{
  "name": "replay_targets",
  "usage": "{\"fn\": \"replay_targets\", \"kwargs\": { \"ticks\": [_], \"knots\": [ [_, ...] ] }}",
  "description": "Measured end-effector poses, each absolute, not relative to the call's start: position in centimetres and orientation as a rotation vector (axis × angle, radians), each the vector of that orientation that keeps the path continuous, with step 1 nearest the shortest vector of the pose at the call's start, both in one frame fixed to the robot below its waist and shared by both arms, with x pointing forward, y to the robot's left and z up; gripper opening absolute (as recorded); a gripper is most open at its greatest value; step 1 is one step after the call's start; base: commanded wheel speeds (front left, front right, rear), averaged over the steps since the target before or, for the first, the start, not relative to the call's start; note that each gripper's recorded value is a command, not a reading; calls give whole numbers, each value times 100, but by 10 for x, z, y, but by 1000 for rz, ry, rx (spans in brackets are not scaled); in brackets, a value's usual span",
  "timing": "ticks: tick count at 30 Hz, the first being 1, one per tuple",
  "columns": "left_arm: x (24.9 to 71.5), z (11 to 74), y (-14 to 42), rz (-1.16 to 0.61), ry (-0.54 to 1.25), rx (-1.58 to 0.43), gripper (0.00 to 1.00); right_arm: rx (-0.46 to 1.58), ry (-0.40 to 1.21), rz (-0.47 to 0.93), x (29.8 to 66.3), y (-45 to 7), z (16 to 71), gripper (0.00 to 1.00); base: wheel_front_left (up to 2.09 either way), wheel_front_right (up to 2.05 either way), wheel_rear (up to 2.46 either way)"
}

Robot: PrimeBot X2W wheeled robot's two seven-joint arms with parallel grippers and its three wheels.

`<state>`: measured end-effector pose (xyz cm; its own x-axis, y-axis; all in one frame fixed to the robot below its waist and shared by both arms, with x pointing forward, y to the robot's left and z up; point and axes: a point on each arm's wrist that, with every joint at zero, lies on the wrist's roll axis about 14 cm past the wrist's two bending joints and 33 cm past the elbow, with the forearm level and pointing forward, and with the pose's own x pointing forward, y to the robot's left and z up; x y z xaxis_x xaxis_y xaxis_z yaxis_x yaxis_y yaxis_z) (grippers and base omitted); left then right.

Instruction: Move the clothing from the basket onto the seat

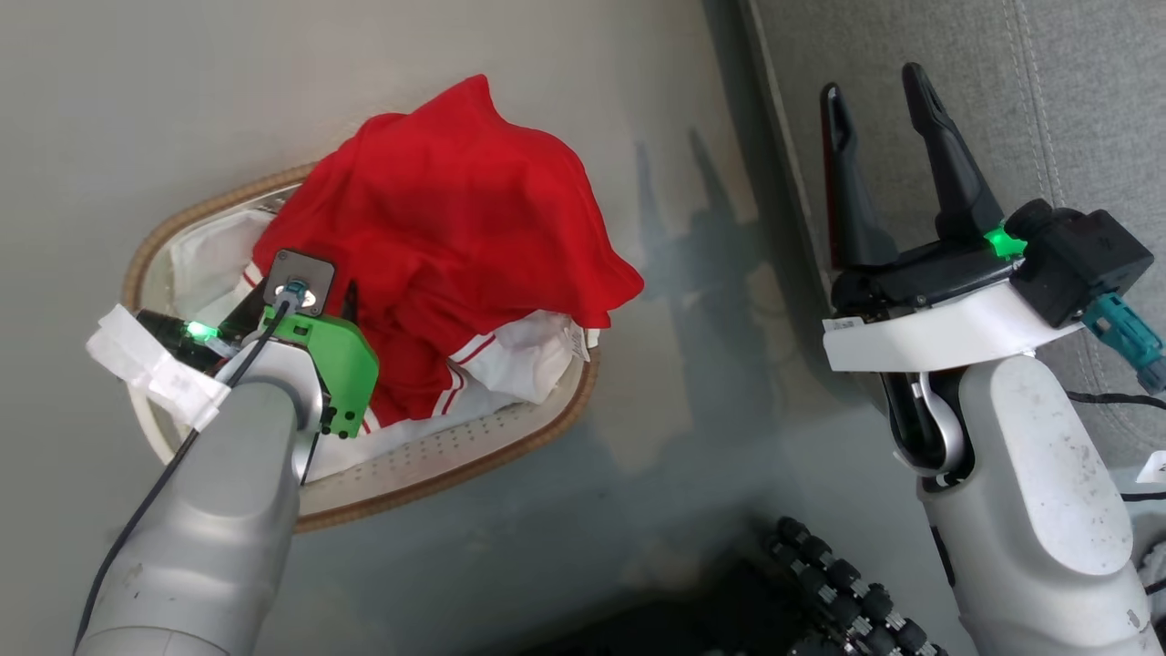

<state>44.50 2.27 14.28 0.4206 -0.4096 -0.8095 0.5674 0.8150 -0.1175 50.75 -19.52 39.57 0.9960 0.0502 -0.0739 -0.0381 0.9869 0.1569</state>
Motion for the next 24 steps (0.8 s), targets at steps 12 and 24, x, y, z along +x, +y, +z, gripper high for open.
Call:
{"fn": "replay_targets", "kwargs": {
  "ticks": [12,24],
  "knots": [
    [414,107,-23,-779,1036,155,100,136,135,4,504,-213,372,100,0,0,0],
    [432,88,-23,-733,1013,179,87,126,166,-7,502,-218,360,100,0,0,0]
  ]
}}
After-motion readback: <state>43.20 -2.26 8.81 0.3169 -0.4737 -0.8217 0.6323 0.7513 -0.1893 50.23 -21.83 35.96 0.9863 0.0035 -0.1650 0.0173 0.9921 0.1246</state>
